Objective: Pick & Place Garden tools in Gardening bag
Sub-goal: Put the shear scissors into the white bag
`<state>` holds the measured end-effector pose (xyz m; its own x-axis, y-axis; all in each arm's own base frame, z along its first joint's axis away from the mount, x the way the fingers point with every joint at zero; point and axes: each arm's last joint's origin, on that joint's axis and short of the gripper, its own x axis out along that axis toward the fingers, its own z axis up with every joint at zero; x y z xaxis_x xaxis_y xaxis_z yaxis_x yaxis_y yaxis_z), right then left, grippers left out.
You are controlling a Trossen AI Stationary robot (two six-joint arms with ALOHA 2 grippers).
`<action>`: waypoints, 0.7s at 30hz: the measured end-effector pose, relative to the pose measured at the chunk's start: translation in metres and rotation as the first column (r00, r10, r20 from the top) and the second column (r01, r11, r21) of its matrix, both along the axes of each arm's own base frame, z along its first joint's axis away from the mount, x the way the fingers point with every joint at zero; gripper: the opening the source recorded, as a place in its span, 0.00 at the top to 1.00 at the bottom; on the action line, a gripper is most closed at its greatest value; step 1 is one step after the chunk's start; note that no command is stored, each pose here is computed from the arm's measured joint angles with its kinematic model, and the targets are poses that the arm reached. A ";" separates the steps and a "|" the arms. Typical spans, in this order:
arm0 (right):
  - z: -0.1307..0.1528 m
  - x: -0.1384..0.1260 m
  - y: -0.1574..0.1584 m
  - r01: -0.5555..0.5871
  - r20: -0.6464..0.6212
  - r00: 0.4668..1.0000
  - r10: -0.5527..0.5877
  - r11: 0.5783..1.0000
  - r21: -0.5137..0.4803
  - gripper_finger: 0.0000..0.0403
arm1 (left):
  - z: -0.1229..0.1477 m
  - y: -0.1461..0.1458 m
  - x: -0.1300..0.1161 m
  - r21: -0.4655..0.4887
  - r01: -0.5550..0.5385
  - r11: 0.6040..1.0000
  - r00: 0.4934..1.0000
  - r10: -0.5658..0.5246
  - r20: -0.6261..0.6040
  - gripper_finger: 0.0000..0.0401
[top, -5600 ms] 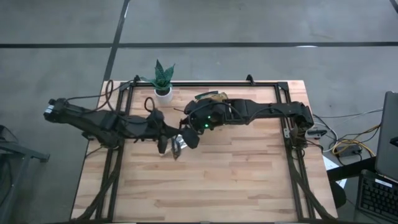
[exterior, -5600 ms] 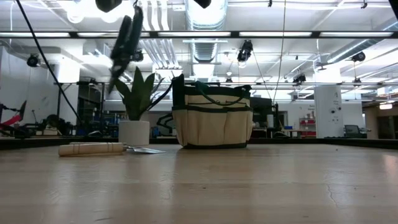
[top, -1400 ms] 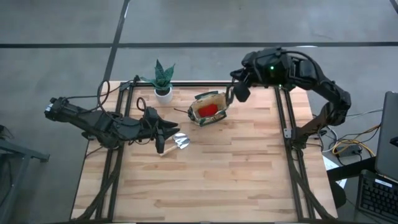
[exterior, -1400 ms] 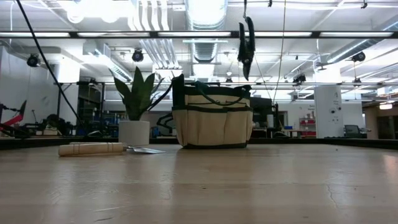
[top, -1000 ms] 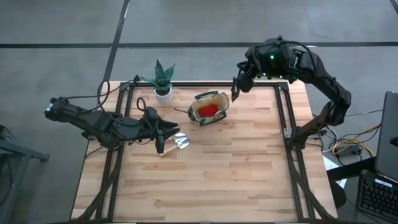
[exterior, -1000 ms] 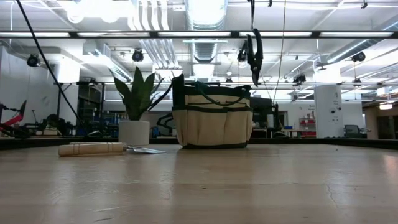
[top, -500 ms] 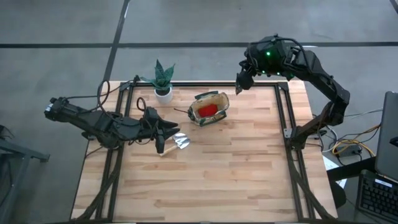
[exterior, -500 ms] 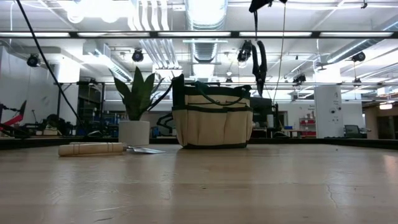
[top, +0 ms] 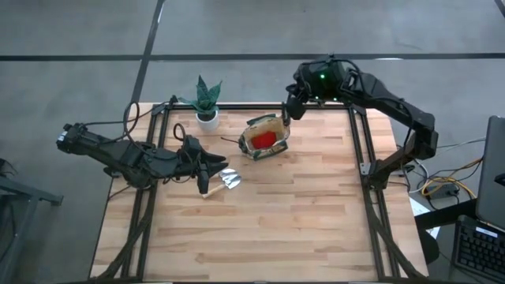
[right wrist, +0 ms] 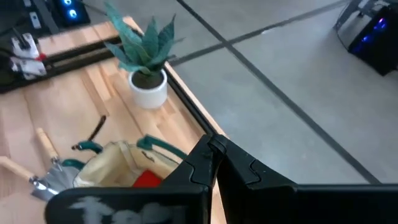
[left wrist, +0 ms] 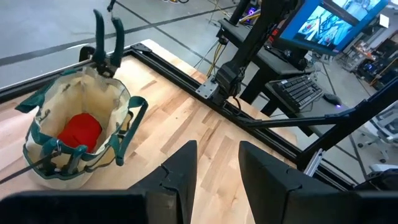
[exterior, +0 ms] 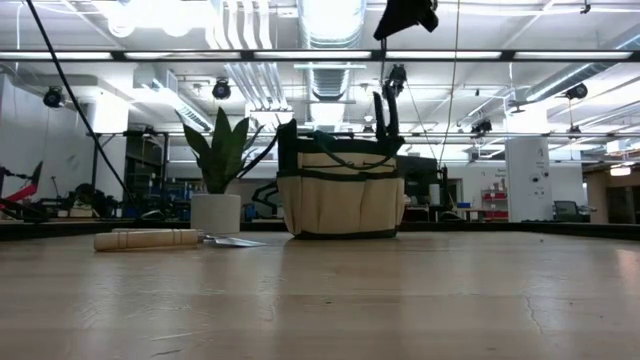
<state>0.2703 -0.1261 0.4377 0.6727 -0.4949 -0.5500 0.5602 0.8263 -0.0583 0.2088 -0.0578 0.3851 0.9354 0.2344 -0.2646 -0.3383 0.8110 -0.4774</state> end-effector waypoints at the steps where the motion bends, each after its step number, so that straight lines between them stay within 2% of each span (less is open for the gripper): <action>1: -0.003 0.001 0.000 0.000 -0.010 1.000 0.000 1.000 0.005 0.98 | 0.000 0.000 0.000 -0.002 0.000 1.000 1.000 0.000 0.000 0.70; 14: -0.021 0.005 -0.002 0.011 -0.038 0.999 -0.009 0.999 0.045 0.98 | 0.000 0.000 0.000 0.007 0.002 1.000 1.000 -0.002 -0.003 0.70; 21: -0.019 0.001 -0.001 0.024 -0.029 0.999 -0.023 0.999 0.048 0.98 | 0.000 0.000 0.000 0.008 0.001 1.000 1.000 -0.001 -0.003 0.70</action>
<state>0.2715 -0.1266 0.4186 0.6451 -0.4828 -0.5922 0.5780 0.8153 -0.0349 0.2089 -0.0579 0.3849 0.9349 0.2356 -0.2652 -0.3388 0.8148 -0.4703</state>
